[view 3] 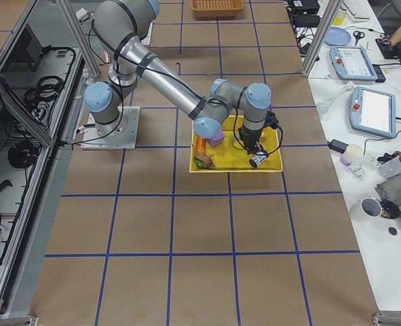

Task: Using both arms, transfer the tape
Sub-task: 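Close the right gripper on the tape roll's rim and lift it, then carry the tape roll with the right gripper to the table center and lower it, then open the right gripper and raise it away while the left arm reaches toward the tape, then lower the left gripper onto the tape roll and grip its rim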

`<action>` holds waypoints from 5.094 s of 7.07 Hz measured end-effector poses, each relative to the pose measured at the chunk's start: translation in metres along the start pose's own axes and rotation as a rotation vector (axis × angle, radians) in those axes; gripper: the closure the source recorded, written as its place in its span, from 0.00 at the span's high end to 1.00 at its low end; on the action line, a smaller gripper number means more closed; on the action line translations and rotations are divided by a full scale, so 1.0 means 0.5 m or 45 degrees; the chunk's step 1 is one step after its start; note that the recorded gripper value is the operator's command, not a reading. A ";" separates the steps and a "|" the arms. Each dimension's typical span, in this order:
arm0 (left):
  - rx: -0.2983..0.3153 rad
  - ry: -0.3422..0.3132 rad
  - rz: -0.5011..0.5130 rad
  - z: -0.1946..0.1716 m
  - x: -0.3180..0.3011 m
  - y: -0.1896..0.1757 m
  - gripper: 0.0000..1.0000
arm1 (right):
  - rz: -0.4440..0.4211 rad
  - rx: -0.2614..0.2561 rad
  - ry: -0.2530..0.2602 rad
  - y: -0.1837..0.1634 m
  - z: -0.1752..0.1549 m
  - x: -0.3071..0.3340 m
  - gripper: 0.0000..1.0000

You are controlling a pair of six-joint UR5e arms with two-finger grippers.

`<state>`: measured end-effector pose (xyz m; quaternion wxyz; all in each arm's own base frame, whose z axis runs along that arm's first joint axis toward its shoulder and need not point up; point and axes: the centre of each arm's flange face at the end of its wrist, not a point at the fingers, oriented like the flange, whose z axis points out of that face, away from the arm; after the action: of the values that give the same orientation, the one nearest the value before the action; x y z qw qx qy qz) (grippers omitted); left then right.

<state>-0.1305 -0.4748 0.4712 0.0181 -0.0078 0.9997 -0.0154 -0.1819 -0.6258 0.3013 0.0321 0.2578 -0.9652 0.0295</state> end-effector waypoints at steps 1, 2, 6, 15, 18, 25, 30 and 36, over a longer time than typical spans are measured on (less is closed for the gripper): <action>0.002 0.000 -0.002 -0.001 -0.001 -0.001 1.00 | -0.013 0.005 0.004 -0.060 -0.047 -0.041 0.00; 0.004 0.000 -0.003 -0.002 -0.002 -0.001 1.00 | -0.011 0.015 0.009 -0.125 -0.082 -0.103 0.00; 0.004 -0.005 -0.005 -0.001 -0.005 -0.002 1.00 | 0.291 0.018 -0.038 -0.355 -0.088 -0.489 0.00; -0.002 -0.024 -0.006 0.005 -0.009 -0.007 1.00 | 0.423 -0.008 -0.133 -0.552 0.125 -0.816 0.41; 0.004 -0.024 0.031 0.006 -0.020 -0.018 1.00 | 0.433 -0.019 -0.143 -0.557 0.132 -0.817 1.00; 0.226 0.143 -0.038 0.146 -0.007 -0.202 1.00 | 0.626 -0.023 -0.075 -0.269 -0.412 -0.627 1.00; 0.366 0.274 -0.077 0.369 0.271 -0.288 1.00 | 0.628 -0.056 -0.090 -0.169 -0.482 -0.646 1.00; 0.245 0.322 -0.170 0.559 0.385 -0.290 0.00 | 0.604 -0.048 -0.087 -0.169 -0.481 -0.647 1.00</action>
<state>-0.3102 -0.6313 0.1899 -0.1083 -0.0704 0.9852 -0.1130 0.1515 -0.5207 0.5192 -0.0038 0.0240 -0.9997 0.0096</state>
